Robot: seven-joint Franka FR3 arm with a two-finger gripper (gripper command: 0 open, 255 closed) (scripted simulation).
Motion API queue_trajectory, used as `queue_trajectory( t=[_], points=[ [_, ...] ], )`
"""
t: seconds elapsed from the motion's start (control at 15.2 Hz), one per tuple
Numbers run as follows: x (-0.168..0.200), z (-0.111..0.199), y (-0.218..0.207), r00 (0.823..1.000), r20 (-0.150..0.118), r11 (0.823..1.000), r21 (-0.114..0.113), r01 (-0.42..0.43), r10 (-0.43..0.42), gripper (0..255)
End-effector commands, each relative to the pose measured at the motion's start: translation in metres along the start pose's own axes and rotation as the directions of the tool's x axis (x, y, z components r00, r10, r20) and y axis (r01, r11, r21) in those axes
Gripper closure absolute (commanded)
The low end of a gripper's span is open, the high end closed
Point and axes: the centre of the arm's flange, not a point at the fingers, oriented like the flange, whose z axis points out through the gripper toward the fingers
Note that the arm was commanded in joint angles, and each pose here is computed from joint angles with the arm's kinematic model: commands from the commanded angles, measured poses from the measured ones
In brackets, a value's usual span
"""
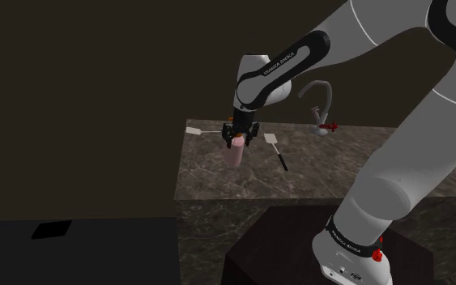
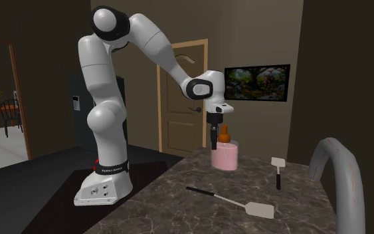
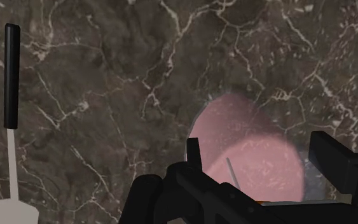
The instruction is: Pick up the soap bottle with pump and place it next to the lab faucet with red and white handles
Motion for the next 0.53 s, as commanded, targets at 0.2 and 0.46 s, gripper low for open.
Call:
queue_trajectory(
  t=[0.2,0.46],
  points=[
    [0.0,0.0,0.0,1.0,0.0,1.0,0.0,0.0,0.0,255],
    [0.0,-0.016,-0.001,1.0,-0.001,1.0,0.0,0.0,0.0,255]
  ],
)
